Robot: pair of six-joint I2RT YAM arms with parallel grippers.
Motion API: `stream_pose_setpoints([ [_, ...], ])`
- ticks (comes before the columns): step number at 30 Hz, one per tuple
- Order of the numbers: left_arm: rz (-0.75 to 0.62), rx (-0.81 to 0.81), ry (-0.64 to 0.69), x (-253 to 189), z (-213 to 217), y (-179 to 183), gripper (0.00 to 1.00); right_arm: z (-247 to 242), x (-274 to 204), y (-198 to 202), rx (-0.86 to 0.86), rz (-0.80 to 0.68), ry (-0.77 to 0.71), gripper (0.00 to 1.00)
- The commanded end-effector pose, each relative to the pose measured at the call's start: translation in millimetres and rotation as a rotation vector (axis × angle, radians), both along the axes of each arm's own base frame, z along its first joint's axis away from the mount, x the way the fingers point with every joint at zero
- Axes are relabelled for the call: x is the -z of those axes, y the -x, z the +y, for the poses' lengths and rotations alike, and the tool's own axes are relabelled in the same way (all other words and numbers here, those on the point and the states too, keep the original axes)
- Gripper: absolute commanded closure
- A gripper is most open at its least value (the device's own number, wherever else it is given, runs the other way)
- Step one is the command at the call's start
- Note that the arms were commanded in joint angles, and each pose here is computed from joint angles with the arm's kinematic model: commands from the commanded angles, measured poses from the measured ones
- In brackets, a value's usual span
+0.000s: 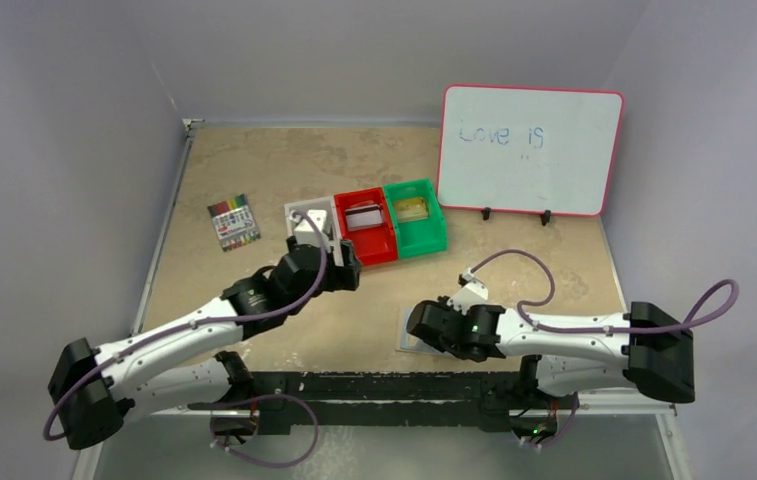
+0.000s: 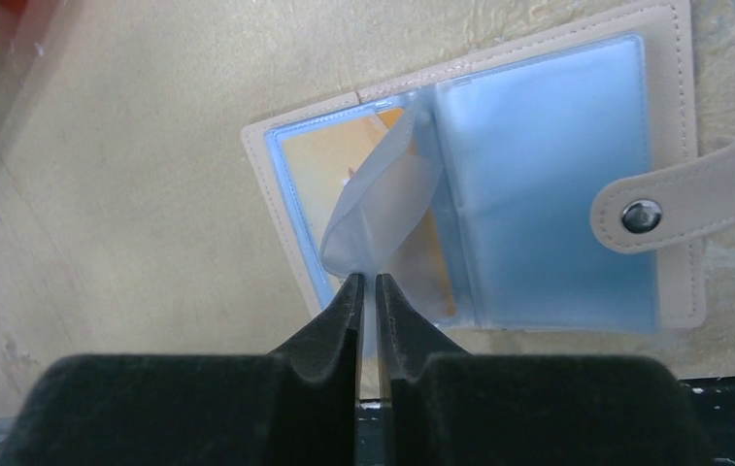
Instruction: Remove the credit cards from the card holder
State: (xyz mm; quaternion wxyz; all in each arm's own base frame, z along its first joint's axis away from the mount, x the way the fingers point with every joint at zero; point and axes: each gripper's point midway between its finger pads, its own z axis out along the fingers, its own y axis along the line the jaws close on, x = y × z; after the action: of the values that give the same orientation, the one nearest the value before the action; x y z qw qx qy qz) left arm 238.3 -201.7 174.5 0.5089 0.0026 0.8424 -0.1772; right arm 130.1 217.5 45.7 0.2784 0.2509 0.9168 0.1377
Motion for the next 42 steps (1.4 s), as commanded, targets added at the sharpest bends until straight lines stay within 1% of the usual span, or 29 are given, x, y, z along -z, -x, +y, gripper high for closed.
stream_pose_setpoints([
  [1,0.087,0.280,0.249,-16.0,-79.9,18.1,0.21,-16.4,-3.9,-6.3,0.059,-0.054,-0.013,0.92],
  [3,0.137,0.357,0.322,-10.4,-101.4,27.6,0.23,-13.5,-9.1,-7.8,0.047,-0.075,-0.058,0.96],
  [6,0.190,0.438,0.384,-3.2,-123.8,40.1,0.23,-12.2,-12.5,-7.9,0.041,-0.093,-0.112,0.98],
  [9,0.227,0.508,0.389,3.8,-142.4,54.9,0.23,-14.7,-12.8,-6.4,0.049,-0.097,-0.148,0.97],
  [15,0.325,0.548,0.325,37.5,-168.1,70.0,0.24,-24.4,-8.4,-3.4,0.074,-0.084,-0.137,0.96],
  [19,0.331,0.570,0.401,37.5,-189.8,75.8,0.27,-26.8,-4.8,-2.9,0.085,-0.079,-0.131,0.96],
  [25,0.384,0.569,0.530,44.7,-214.6,76.0,0.37,-27.5,-2.3,-1.3,0.086,-0.072,-0.140,0.96],
  [28,0.432,0.560,0.547,55.0,-220.9,79.0,0.41,-31.8,-2.2,-0.8,0.100,-0.068,-0.128,0.94],
  [30,0.457,0.527,0.554,63.5,-221.0,77.3,0.44,-33.7,-2.3,-0.8,0.103,-0.068,-0.124,0.93],
  [33,0.475,0.473,0.555,73.7,-218.7,72.4,0.52,-34.5,-3.5,-0.7,0.102,-0.071,-0.127,0.92],
  [37,0.468,0.425,0.596,72.2,-218.0,66.6,0.53,-35.9,-3.8,-0.3,0.101,-0.073,-0.129,0.92],
  [40,0.521,0.420,0.573,85.2,-223.7,69.9,0.53,-35.9,-5.0,-1.1,0.102,-0.079,-0.135,0.91],
  [42,0.549,0.387,0.570,95.1,-223.6,69.9,0.57,-36.3,-5.9,-1.5,0.103,-0.082,-0.136,0.91],
])
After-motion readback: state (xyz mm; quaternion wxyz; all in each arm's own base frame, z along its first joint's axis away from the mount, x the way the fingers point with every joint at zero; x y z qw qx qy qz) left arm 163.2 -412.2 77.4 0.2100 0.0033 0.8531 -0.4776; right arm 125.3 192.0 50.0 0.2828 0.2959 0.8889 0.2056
